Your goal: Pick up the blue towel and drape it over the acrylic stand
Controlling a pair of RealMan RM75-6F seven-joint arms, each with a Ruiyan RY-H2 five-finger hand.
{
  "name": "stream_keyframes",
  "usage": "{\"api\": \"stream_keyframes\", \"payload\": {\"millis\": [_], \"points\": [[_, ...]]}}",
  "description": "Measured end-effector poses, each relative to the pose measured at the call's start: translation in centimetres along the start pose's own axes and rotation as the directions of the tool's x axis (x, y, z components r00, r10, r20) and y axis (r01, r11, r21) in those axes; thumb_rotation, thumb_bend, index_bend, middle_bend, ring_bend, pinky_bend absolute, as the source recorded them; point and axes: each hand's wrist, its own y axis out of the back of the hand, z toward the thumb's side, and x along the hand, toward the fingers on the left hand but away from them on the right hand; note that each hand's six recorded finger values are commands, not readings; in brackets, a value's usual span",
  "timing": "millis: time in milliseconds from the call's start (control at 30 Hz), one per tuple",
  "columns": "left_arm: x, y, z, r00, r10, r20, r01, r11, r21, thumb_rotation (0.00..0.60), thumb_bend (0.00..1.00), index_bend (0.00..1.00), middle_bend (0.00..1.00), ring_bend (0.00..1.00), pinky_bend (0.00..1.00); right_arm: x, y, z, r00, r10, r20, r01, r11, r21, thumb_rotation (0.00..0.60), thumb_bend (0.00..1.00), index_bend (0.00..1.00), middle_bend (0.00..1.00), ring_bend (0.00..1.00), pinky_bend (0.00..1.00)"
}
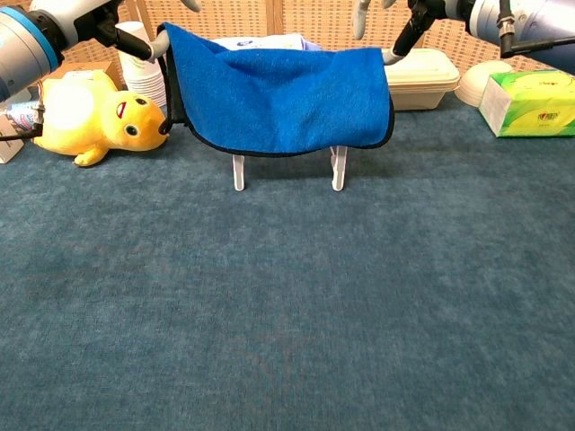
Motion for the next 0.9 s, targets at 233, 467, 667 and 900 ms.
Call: {"api": "stream_keyframes", "payload": {"millis": [233,467,667,900], "points": [[-0.4,0.3,-0.5,1.0,-0.01,-0.004,0.01,0.999,0.04,0.6,0.65,0.16,0.01,0.0,0.0,-0.1,0.0,0.2,1.0,0.003,-0.019,-0.002,0.999,0.047,0.6,0.2,0.43,0.3,0.11,0.18],[-0.9,0.7,-1.1,1.0,-0.015,-0.009,0.016,0.995,0.093,0.6,0.64,0.08,0.0,0.0,0.0,-0.2,-0.2,0.2,0.999,0.006,-0.037,-0.003,0.995,0.095,0.6,0.11,0.41,0.29,0.1,0.16],[-1.1,0.9,-1.4,0.999,-0.032,-0.015,0.034,0.99,0.136,0.6,0.59,0.04,0.0,0.0,0.0,-0.3,-0.3,0.2,0.999,0.009,-0.049,-0.002,0.99,0.142,0.6,0.06,0.4,0.29,0.09,0.15],[-1.4,0.9,-1.4,0.998,-0.067,-0.018,0.069,0.979,0.191,0.6,0.56,0.0,0.0,0.0,0.0,-0.3,-0.3,-0.1,0.999,0.01,-0.053,-0.001,0.986,0.168,0.6,0.02,0.39,0.28,0.08,0.13]]}}
